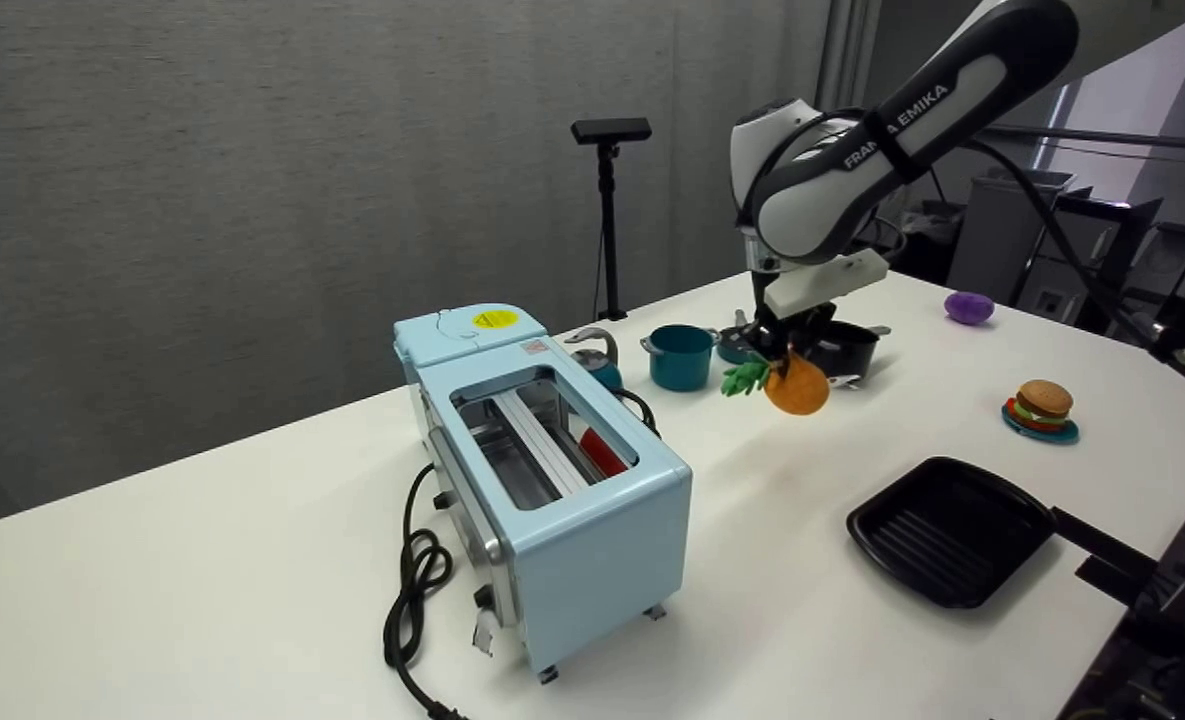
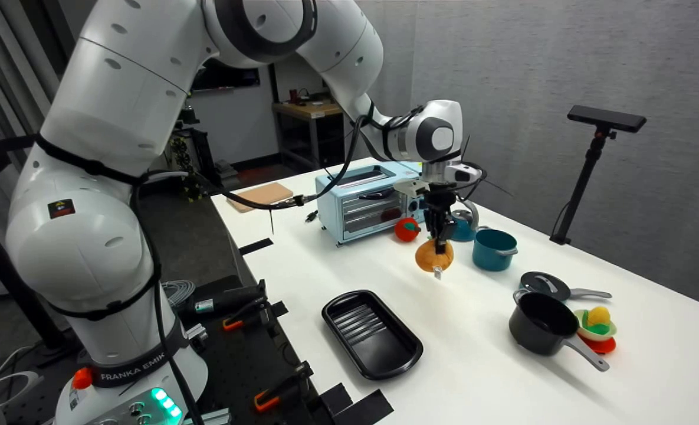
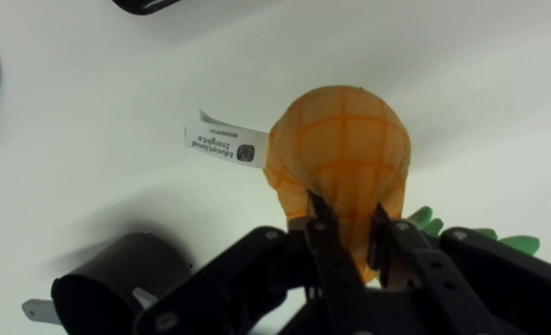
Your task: Move the pineapple plushy backwards
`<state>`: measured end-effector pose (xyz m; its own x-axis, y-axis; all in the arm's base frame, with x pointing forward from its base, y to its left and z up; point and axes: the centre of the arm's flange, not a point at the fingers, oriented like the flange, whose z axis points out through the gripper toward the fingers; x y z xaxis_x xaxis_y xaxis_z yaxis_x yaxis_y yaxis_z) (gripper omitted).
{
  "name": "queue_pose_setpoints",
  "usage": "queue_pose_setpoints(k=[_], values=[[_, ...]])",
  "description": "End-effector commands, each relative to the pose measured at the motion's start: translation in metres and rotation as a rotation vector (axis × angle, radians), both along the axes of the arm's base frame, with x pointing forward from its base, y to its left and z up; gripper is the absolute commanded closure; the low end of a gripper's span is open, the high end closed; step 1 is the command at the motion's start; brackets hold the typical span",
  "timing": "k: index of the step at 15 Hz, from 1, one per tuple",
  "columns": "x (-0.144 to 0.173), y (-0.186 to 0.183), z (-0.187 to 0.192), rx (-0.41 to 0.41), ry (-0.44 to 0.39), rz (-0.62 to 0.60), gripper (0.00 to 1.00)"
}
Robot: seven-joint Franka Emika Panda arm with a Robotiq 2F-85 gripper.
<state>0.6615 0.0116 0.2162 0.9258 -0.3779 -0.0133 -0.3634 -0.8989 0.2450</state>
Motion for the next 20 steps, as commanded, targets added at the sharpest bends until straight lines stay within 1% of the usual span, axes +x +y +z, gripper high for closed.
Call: queue_pose_setpoints(k=[1, 5, 9, 17, 20], values=[[0.013, -0.007, 0.019, 0.041, -0.007, -0.169, 0.95], [0.025, -0.012, 0.029, 0.039, -0.100, -0.269, 0.95], [0.043, -0.005, 0.035, 0.029, -0.159, -0.320, 0.95], [0.079, 0.027, 0.032, 0.037, -0.190, -0.335, 0.95], [0.086, 0.030, 0.030, 0.039, -0.192, -0.327, 0.95]])
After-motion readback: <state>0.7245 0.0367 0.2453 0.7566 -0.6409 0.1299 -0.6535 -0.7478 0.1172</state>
